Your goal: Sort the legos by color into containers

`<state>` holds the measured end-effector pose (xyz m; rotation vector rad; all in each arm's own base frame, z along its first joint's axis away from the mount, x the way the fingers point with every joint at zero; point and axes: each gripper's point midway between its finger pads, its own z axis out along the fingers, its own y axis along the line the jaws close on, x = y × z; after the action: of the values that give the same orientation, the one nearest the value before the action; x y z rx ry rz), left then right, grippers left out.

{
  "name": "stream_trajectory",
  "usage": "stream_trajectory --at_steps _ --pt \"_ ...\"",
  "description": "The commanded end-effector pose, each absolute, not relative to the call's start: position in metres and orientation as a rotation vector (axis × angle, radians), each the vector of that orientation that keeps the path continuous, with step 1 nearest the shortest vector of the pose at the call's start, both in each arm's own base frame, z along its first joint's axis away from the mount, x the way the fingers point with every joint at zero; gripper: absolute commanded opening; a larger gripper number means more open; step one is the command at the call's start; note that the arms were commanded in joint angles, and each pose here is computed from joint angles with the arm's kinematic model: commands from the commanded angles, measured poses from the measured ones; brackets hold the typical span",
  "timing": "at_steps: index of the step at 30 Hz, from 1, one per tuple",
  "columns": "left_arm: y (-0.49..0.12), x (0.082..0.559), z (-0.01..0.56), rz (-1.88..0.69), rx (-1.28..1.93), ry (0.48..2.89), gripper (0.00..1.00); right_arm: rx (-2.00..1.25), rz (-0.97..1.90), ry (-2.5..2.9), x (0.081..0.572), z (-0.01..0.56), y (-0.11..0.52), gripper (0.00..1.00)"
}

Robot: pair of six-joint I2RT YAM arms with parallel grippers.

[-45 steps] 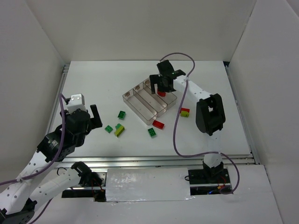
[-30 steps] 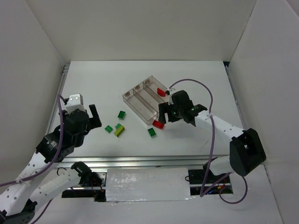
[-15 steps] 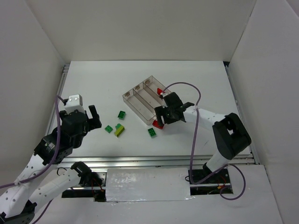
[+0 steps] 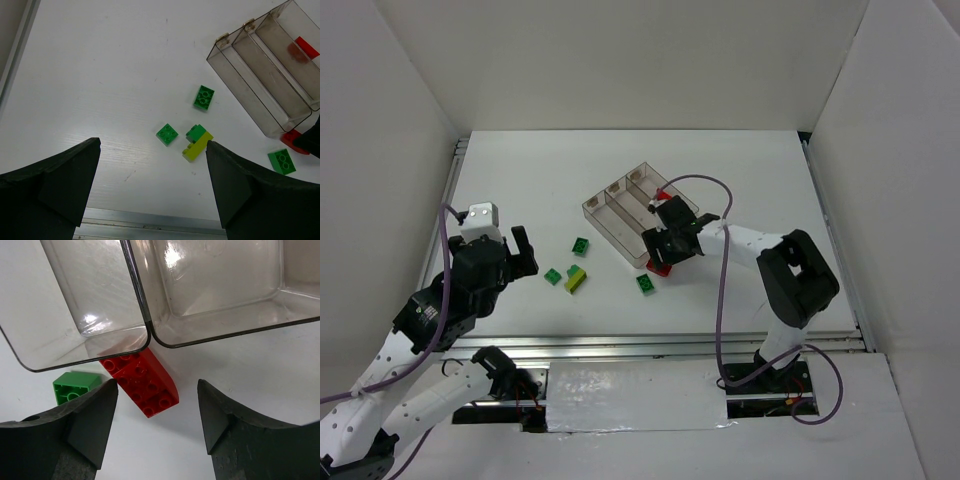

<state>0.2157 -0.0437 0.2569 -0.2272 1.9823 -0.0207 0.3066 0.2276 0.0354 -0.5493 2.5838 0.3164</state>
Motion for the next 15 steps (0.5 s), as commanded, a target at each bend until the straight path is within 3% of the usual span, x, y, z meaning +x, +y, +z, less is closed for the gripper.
stream_trajectory --at_steps 1,9,15 --pt "-0.046 0.221 0.264 -0.036 -0.232 1.949 0.99 -0.589 0.296 2.604 0.307 0.036 0.23 0.72" --pt "-0.047 0.222 0.263 -0.038 -0.227 1.952 0.99 -0.634 0.286 2.647 0.296 0.026 0.233 0.71" --pt "-0.047 0.222 0.263 -0.042 -0.225 1.951 1.0 -0.627 0.262 2.652 0.297 0.025 0.231 0.55"
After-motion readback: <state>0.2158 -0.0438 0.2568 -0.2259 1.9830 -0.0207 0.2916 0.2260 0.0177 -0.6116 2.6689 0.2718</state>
